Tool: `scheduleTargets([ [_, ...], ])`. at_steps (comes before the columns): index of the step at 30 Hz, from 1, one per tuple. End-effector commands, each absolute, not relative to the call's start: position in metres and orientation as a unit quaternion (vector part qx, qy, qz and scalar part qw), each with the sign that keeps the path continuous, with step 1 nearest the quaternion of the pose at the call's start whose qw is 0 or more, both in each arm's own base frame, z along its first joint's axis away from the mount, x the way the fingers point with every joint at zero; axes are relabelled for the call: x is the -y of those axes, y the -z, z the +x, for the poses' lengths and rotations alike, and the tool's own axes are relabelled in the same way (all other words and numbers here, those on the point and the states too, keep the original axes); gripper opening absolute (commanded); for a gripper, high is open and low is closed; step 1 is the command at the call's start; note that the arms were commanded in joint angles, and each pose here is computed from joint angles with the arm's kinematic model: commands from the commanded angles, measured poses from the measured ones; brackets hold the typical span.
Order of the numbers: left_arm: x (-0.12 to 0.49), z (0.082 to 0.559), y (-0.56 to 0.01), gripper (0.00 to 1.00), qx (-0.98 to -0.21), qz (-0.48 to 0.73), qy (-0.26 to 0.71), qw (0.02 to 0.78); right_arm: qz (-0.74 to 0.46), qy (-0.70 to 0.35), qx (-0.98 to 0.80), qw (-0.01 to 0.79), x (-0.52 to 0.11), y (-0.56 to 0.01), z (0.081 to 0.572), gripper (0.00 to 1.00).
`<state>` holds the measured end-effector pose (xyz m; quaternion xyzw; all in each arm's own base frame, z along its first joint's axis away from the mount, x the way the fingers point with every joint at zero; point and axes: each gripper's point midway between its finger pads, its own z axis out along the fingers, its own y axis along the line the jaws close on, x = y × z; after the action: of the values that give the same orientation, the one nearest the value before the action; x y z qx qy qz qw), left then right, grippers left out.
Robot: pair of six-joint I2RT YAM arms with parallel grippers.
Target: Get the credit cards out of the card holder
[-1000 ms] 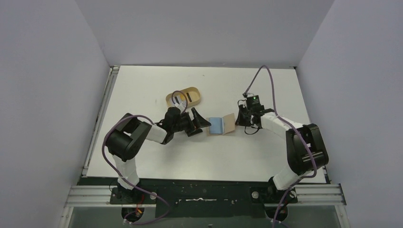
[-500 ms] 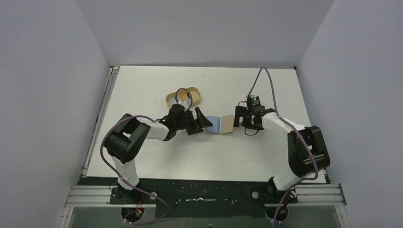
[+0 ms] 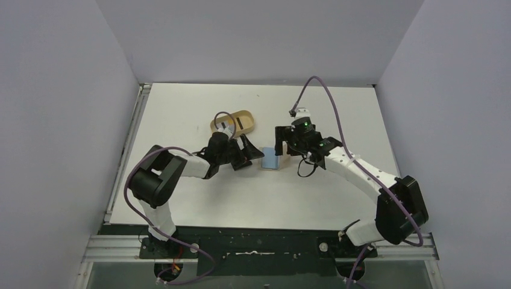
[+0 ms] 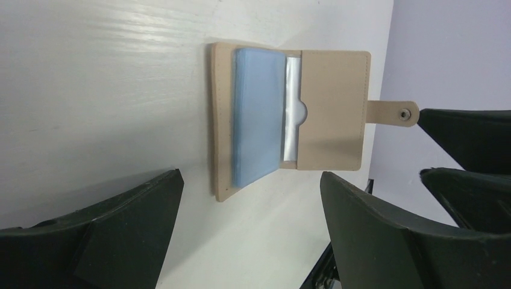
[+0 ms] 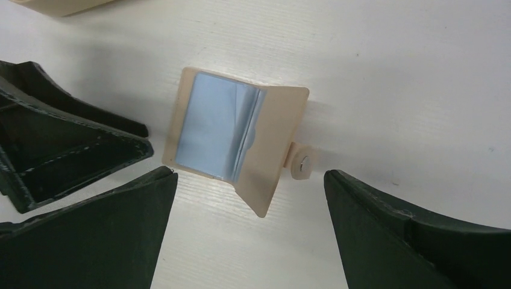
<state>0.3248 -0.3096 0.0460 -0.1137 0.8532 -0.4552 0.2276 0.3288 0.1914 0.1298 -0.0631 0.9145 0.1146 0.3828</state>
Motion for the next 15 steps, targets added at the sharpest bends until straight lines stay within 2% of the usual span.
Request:
scheduleTargets([
  [1,0.27,0.322,-0.018,0.85,-0.877,-0.161,0.394,0.222,-0.012,-0.116,-0.9,0.42,-0.194,-0.139,0.355,1.0],
  [5,0.252,0.32,-0.021,0.85,-0.875,-0.171,0.391,0.228,0.08,-0.205,-0.875,0.431,-0.206,-0.144,0.374,1.0],
  [8,0.245,0.32,-0.026,0.85,-0.874,-0.172,0.391,0.232,0.077,-0.255,-0.871,0.413,-0.22,-0.154,0.384,1.0],
  [10,0.243,0.32,-0.03,0.85,-0.874,-0.167,0.391,0.235,0.053,-0.211,-0.873,0.437,-0.214,-0.166,0.387,1.0],
  [13,0.242,0.318,-0.036,0.85,-0.876,-0.16,0.389,0.238,0.01,-0.049,-0.839,0.541,-0.201,-0.222,0.377,1.0],
  [15,0.241,0.317,-0.039,0.85,-0.876,-0.155,0.388,0.241,-0.001,-0.01,-0.808,0.589,-0.201,-0.252,0.37,1.0],
])
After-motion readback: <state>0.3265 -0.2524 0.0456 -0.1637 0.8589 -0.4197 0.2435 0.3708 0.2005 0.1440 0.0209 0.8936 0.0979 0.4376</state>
